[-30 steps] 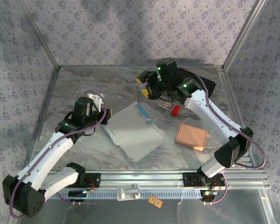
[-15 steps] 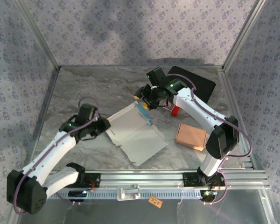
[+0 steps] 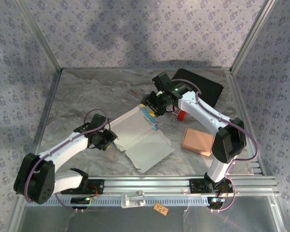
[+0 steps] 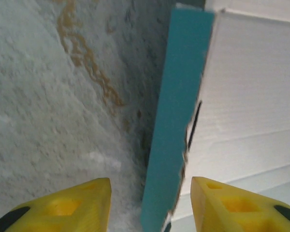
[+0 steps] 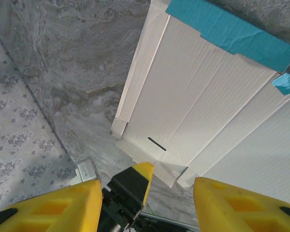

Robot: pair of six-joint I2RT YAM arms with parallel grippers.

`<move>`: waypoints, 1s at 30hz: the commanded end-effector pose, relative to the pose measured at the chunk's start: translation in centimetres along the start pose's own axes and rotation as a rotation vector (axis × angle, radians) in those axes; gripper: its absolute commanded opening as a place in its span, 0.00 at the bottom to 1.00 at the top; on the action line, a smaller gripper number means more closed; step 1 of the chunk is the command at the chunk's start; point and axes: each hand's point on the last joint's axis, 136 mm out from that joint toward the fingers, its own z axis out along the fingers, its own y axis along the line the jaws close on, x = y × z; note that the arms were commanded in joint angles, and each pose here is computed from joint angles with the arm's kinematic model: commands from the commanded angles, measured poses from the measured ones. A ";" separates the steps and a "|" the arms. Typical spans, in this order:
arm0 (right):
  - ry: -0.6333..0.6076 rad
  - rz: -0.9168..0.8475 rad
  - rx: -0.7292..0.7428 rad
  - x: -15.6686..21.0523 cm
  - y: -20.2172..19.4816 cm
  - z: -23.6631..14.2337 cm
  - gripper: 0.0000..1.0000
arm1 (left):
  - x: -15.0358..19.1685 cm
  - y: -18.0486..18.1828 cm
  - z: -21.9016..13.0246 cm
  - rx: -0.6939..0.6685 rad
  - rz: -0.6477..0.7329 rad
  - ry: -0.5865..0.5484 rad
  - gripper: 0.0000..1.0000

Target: Fold the paper box

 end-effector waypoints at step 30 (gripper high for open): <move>0.031 0.008 0.040 0.7 0.9 4.3 0.54 | -4.1 -10.3 -5.7 0.433 0.407 -0.395 0.00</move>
